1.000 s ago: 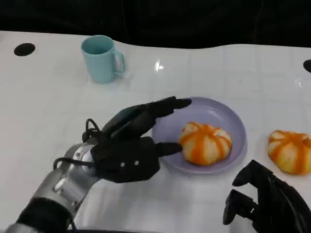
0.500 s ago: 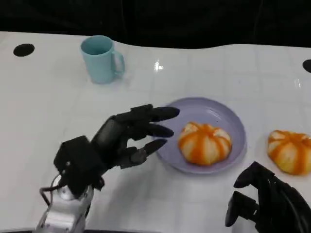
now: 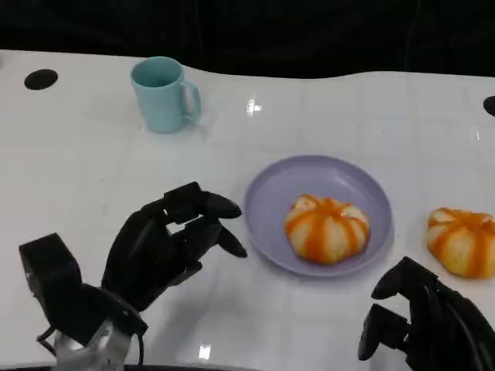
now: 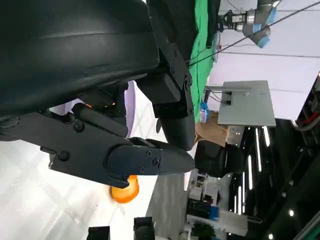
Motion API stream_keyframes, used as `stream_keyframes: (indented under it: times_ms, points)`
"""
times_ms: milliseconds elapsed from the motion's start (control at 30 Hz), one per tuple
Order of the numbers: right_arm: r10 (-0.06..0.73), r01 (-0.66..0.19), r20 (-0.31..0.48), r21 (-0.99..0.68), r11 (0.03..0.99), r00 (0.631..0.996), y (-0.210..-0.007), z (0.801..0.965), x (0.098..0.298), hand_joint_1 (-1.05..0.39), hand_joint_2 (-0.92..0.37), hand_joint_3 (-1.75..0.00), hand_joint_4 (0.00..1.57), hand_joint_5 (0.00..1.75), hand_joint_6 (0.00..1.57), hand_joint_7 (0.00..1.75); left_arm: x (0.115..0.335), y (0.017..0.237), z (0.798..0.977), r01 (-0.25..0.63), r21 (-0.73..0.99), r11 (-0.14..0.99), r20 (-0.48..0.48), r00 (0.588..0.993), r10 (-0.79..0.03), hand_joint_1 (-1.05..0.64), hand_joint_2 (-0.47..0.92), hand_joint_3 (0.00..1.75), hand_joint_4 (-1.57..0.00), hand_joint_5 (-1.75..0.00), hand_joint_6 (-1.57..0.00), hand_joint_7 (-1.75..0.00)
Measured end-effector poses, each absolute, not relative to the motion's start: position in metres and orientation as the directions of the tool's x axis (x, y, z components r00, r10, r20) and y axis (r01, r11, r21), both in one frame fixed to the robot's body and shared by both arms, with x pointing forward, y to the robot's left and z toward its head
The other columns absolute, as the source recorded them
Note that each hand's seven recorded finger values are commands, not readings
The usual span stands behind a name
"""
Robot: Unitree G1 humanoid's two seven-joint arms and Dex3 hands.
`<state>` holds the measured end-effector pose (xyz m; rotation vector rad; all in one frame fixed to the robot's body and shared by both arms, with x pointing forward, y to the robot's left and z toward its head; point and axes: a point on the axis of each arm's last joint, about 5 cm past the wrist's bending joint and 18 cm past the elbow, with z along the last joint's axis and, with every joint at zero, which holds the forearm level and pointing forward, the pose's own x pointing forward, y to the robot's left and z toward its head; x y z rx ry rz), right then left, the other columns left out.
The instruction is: Grasp the bread from the table and place it into the plate.
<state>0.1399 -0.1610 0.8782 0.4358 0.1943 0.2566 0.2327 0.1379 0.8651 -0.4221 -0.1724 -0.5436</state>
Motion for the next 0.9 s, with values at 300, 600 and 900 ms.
stream_keyframes:
  times_ms: [300,600,900]
  points:
    - [0.289,-0.206,-0.13,0.439,0.875,0.949,-0.161,0.88,0.14,-0.52,-0.92,-0.5,0.71,1.75,0.41,1.74,0.211,0.146,0.86,0.483,-0.469,0.74,0.254,0.876,-0.411,-0.62,0.92,0.29,-0.66,-1.74,-0.66,-1.29]
    - [0.31,-0.225,-0.121,0.455,0.862,0.943,-0.162,0.88,0.141,-0.52,-0.92,-0.54,0.74,1.75,0.45,1.75,0.192,0.151,0.855,0.421,-0.515,0.747,0.206,0.906,-0.369,-0.57,0.92,0.36,-0.67,-1.75,-0.61,-1.44]
    - [0.313,-0.23,-0.114,0.459,0.858,0.943,-0.162,0.881,0.141,-0.53,-0.91,-0.54,0.76,1.75,0.46,1.75,0.178,0.152,0.851,0.383,-0.597,0.705,0.169,0.919,-0.357,-0.55,0.92,0.36,-0.7,-1.75,-0.6,-1.45]
